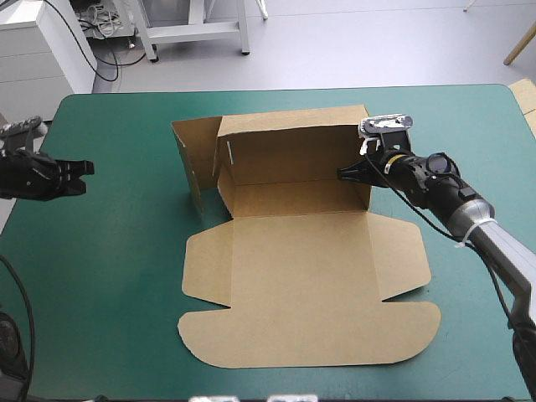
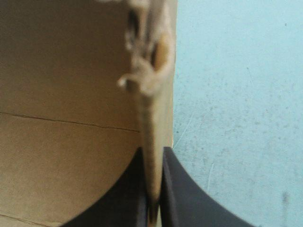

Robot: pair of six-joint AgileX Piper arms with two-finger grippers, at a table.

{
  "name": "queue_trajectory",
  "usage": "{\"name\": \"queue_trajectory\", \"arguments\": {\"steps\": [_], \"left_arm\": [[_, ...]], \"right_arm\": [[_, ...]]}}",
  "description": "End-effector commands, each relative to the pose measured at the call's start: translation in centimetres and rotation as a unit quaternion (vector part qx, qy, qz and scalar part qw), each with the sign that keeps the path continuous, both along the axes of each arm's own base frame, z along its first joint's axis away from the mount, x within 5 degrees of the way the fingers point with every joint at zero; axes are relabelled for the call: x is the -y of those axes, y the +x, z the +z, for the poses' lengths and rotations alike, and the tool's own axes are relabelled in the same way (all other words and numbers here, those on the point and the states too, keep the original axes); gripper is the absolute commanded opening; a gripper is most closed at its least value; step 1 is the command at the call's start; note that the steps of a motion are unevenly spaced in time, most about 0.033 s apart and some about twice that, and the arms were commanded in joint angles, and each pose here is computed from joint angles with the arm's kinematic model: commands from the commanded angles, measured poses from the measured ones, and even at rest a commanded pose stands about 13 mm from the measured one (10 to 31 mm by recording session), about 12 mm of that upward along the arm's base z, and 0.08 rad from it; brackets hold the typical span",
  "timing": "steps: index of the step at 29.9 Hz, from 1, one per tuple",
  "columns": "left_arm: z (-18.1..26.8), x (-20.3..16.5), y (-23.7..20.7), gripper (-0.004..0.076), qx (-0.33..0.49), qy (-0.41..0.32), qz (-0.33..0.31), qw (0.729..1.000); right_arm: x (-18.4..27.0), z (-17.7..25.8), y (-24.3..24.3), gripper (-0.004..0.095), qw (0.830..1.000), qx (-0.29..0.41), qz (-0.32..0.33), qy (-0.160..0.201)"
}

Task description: Fold the box

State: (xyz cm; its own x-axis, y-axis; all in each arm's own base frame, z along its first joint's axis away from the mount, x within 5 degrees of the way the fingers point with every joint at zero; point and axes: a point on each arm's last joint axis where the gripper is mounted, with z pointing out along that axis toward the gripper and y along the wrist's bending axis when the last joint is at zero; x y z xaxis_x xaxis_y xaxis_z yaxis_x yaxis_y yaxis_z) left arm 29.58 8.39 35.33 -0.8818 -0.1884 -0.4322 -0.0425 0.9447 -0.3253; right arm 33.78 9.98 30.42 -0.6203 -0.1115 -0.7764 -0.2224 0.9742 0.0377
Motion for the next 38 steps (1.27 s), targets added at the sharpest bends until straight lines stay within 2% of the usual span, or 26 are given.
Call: {"name": "queue_trajectory", "arguments": {"steps": [1,5,11,16,18,20,24,26,30,38], "left_arm": [[-0.4,-0.4,-2.1,-0.0008,0.008,-0.066,0.042,0.997],[-1.4,-1.4,-3.4,-0.0008,0.026,-0.059,0.09,0.994],[-0.9,-1.1,-4.0,-0.0008,0.037,-0.048,0.09,0.994],[-0.9,-1.0,-4.1,-0.0008,0.035,-0.047,0.087,0.994],[-0.9,-1.0,-4.1,-0.0008,0.035,-0.049,0.088,0.994],[-0.9,-1.0,-4.1,-0.0008,0.036,-0.049,0.087,0.994],[-0.9,-1.0,-4.1,-0.0008,0.037,-0.048,0.087,0.994],[-0.9,-1.0,-4.1,-0.0008,0.037,-0.048,0.087,0.994],[-0.8,-1.0,-4.0,-0.0008,0.039,-0.047,0.088,0.994],[-0.8,-1.0,-4.0,-0.0008,0.043,-0.048,0.09,0.994]], "right_arm": [[0.1,3.1,-0.1,-0.002,0.998,0.065,-0.002,0.025],[0.2,3.9,-0.2,-0.0018,0.999,0.049,-0.004,0.02],[0.6,7.7,0.3,-0.0018,1.0,-0.009,-0.018,-0.005],[0.0,11.5,1.2,-0.0017,0.999,-0.03,-0.015,0.013],[-0.4,12.1,1.6,-0.0017,0.998,-0.064,-0.006,0.017],[-0.9,11.9,2.1,-0.0017,0.994,-0.103,0.002,0.022],[-2.2,11.3,2.4,-0.0017,0.988,-0.129,0.03,0.08],[-2.6,10.1,2.2,-0.0017,0.983,-0.154,0.043,0.088],[-2.3,7.9,0.8,-0.0017,0.979,-0.192,0.038,0.064],[-1.2,6.4,-2.2,-0.0017,0.973,-0.222,0.03,0.045]]}}
